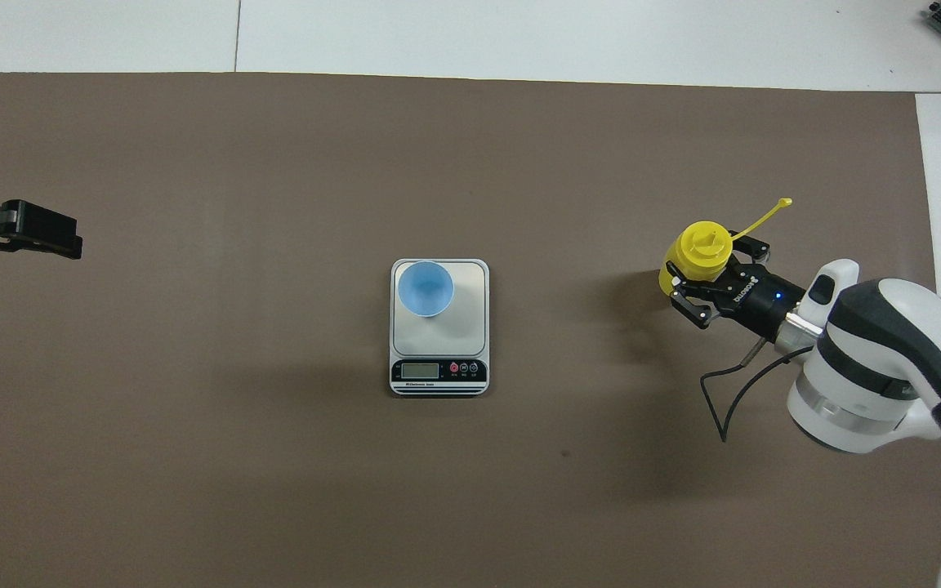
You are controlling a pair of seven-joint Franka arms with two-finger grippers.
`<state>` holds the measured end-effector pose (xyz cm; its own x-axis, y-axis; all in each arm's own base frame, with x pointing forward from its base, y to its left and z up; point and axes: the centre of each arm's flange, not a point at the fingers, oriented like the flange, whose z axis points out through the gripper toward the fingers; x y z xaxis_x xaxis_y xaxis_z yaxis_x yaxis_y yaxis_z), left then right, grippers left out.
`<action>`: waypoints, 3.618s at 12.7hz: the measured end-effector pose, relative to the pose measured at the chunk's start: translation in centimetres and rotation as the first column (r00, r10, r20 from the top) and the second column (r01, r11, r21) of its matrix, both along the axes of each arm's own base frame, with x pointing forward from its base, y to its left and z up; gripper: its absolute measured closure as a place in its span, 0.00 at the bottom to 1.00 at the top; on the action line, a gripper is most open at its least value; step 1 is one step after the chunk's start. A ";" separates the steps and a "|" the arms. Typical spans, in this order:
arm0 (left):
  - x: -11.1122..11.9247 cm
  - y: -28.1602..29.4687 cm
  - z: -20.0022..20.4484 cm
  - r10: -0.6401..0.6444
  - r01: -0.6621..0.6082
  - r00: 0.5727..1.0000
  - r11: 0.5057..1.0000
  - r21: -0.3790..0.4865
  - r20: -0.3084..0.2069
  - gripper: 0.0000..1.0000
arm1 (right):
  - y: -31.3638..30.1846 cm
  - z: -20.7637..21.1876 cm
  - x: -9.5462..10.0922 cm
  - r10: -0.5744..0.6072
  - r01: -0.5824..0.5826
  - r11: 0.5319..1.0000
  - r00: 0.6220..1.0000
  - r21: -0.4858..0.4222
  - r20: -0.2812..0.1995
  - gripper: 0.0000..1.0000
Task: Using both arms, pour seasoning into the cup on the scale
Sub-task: 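Lower the yellow bottle onto the table with the right gripper, then open the right gripper and withdraw it from the bottle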
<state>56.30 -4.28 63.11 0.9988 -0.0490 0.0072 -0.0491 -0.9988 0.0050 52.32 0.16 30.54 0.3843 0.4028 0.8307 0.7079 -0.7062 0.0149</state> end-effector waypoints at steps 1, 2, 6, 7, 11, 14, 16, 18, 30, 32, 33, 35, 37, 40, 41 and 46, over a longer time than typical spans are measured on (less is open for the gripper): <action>0.0 0.0 0.0 0.000 0.000 1.000 1.000 0.000 0.000 0.00 | 0.1 -0.1 -0.2 -0.001 0.001 1.000 1.000 0.002 -0.003 0.56; 0.0 0.0 0.0 0.000 0.000 1.000 1.000 0.000 0.000 0.00 | 0.1 -0.1 -0.3 0.000 0.000 1.000 1.000 0.002 -0.005 0.48; 0.0 0.0 0.0 0.000 0.000 1.000 1.000 0.000 0.000 0.00 | 0.1 0.5 -0.4 -0.002 0.002 1.000 1.000 0.004 0.007 0.01; 0.0 0.0 0.0 0.000 0.000 1.000 1.000 0.000 0.000 0.00 | 0.1 0.6 -0.4 -0.003 0.003 1.000 1.000 0.004 0.009 0.00; 0.0 0.0 0.0 0.000 0.000 1.000 1.000 0.000 0.000 0.00 | 0.0 0.6 -0.4 -0.006 0.006 1.000 1.000 0.005 0.008 0.00; 0.0 0.0 0.0 0.000 0.000 1.000 1.000 0.000 0.000 0.00 | -0.4 0.6 -0.6 -0.026 0.026 0.999 1.000 -0.019 0.004 0.00; 0.0 0.0 0.0 0.000 0.000 1.000 1.000 0.000 0.000 0.00 | -0.8 0.7 -0.7 -0.042 0.042 0.997 0.999 -0.060 0.005 0.00; 0.0 0.0 0.0 0.000 0.000 1.000 1.000 0.000 0.000 0.00 | -1.1 0.8 -0.7 -0.051 0.051 0.995 0.999 -0.088 0.007 0.00; 0.0 0.0 0.0 0.000 0.000 1.000 1.000 0.000 0.000 0.00 | -2.2 -2.1 -4.4 -0.126 0.105 0.968 0.989 -0.228 -0.079 0.00; 0.0 0.0 0.0 0.000 0.000 1.000 1.000 0.000 0.000 0.00 | -2.9 -2.5 -5.1 -0.160 0.131 0.954 0.983 -0.271 -0.091 0.00; 0.0 0.0 0.0 0.000 0.000 1.000 1.000 0.000 0.000 0.00 | -3.2 -2.7 -5.5 -0.180 0.145 0.944 0.979 -0.295 -0.096 0.00; 0.0 0.0 0.0 0.000 0.000 1.000 1.000 0.000 0.000 0.00 | -4.0 -2.9 -6.2 -0.219 0.172 0.923 0.970 -0.343 -0.102 0.00; 0.0 0.0 0.0 0.000 0.000 1.000 1.000 0.000 0.000 0.00 | -4.9 -3.0 -6.7 -0.257 0.199 0.900 0.961 -0.388 -0.105 0.00; 0.0 0.0 0.0 0.000 0.000 1.000 1.000 0.000 0.000 0.00 | -6.4 -3.2 -7.3 -0.314 0.238 0.866 0.943 -0.441 -0.108 0.00; 0.0 0.0 0.0 0.000 0.000 1.000 1.000 0.000 0.000 0.00 | -7.1 -3.3 -7.4 -0.332 0.252 0.859 0.937 -0.446 -0.109 0.00; 0.0 0.0 0.0 0.000 0.000 1.000 1.000 0.000 0.000 0.00 | -12.5 -1.4 -5.9 -0.312 0.242 0.817 0.949 -0.524 -0.048 0.00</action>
<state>56.30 -4.28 63.11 0.9988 -0.0490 0.0071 -0.0491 -0.9988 0.0050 46.42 -12.31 29.09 0.6307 0.6123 0.4767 0.5039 -0.7903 0.3485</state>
